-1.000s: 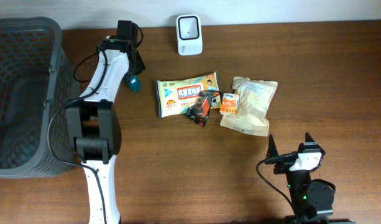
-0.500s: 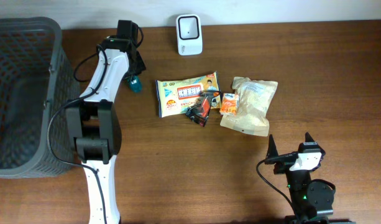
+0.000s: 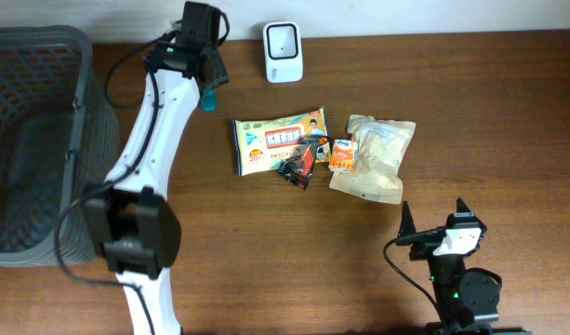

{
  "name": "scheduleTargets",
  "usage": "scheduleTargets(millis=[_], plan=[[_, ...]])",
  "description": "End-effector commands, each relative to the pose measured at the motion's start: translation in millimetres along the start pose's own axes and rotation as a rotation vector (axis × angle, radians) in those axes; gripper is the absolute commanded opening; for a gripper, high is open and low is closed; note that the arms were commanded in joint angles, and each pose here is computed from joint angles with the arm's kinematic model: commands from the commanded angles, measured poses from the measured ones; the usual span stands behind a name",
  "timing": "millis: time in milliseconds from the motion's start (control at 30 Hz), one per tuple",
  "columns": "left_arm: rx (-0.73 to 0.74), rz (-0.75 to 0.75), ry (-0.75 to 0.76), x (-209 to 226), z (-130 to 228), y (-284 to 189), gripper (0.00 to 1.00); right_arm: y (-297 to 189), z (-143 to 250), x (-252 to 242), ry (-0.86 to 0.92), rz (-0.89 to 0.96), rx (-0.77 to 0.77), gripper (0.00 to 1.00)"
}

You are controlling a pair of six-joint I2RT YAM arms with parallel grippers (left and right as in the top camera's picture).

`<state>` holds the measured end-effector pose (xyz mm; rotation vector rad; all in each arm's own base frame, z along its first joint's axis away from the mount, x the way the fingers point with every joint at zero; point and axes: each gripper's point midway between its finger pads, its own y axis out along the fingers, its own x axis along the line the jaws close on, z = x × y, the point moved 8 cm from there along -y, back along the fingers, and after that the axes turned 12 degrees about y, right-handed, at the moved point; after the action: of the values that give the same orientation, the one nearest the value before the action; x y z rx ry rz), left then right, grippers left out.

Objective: Scan the item barcode

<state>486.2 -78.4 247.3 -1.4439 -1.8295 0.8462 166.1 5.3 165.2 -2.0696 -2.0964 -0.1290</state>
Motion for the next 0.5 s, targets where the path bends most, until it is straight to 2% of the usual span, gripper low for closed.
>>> scheduleTargets(millis=[0,167,333,467], plan=[[-0.144,0.0,0.063,5.7,-17.7,-72.5,0.0,0.3,3.4,0.2,-0.006,-0.003,0.006,0.99],[-0.164,-0.142,0.092,12.8,-12.7,-91.3,0.0,0.3,3.4,0.2,-0.006,-0.003,0.006,0.99],[-0.096,-0.148,0.135,8.7,1.9,-94.9,0.0,0.3,3.4,0.2,-0.006,-0.003,0.006,0.99],[-0.053,-0.159,0.048,19.6,13.9,-113.8,0.0,0.3,3.4,0.2,-0.006,-0.003,0.006,0.99]])
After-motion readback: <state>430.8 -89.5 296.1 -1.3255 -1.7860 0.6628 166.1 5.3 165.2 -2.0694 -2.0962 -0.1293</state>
